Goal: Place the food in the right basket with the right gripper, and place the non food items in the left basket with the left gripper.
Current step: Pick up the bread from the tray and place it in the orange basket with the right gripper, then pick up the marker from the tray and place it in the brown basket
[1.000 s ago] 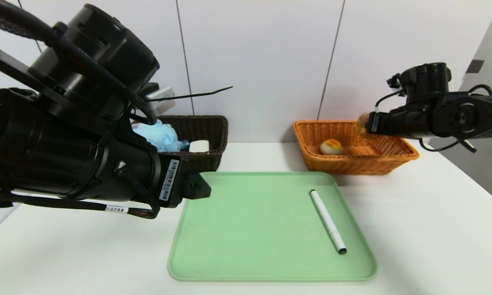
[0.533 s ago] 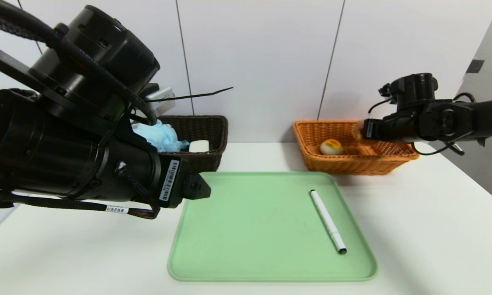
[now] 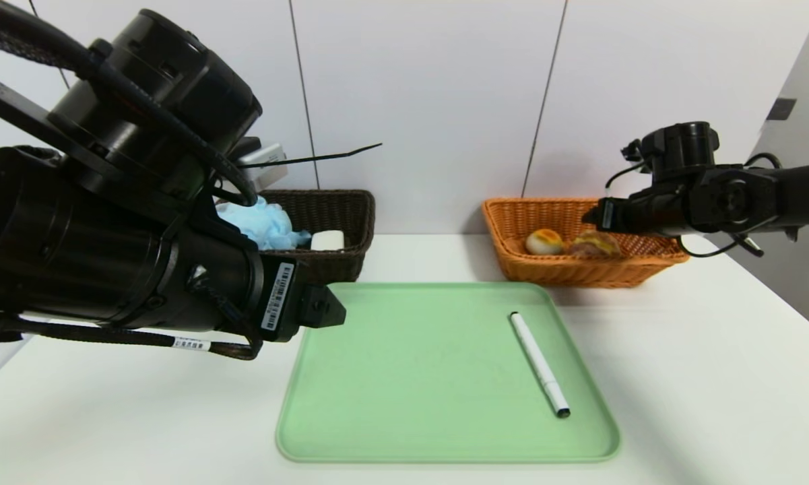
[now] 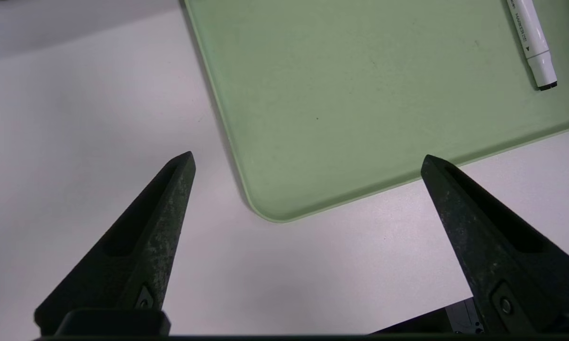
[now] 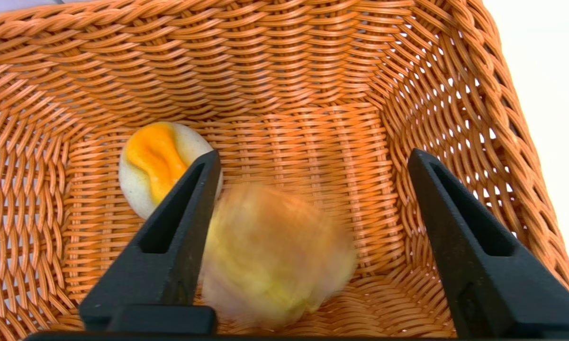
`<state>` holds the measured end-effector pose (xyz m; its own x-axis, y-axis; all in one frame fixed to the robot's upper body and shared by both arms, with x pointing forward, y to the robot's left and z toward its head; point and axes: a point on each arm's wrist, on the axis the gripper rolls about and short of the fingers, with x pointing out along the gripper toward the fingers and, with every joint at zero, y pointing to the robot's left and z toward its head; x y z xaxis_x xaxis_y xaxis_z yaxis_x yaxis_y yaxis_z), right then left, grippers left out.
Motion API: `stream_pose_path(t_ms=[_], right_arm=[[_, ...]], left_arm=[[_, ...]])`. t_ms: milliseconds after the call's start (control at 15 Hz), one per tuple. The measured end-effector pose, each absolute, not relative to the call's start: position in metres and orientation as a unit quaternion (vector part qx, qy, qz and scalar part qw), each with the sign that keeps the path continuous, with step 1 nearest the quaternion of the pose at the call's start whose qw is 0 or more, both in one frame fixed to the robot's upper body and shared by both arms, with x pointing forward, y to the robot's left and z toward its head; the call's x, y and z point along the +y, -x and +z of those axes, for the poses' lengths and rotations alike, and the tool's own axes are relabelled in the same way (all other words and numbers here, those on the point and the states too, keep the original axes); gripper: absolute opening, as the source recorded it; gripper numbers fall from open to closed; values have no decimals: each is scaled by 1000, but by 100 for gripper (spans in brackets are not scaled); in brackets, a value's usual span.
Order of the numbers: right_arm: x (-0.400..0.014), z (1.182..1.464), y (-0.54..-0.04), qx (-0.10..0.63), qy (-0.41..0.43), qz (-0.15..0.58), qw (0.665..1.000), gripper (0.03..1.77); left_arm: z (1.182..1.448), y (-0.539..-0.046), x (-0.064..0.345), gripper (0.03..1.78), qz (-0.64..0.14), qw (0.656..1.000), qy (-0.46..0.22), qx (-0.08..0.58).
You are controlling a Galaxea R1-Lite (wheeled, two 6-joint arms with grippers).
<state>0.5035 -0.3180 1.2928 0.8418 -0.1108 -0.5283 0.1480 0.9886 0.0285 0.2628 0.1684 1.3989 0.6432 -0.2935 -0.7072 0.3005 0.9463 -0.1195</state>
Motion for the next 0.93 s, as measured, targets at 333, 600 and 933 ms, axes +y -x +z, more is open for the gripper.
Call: stream_pose_path(t_ms=[333,600,933], right_arm=[[-318,1308,-491,269,-37,-61,961,154],[-318,1342,-459,271,-43,-38,961,161],[-318,1380,-402,273,-43,-29,961,166]], left_arm=[[1401,-261,170,169,-164,908,-2,386],[1405,-258,175,169,-152,915,-3,373],[1412,-256,177,169,-156,922,4,354]])
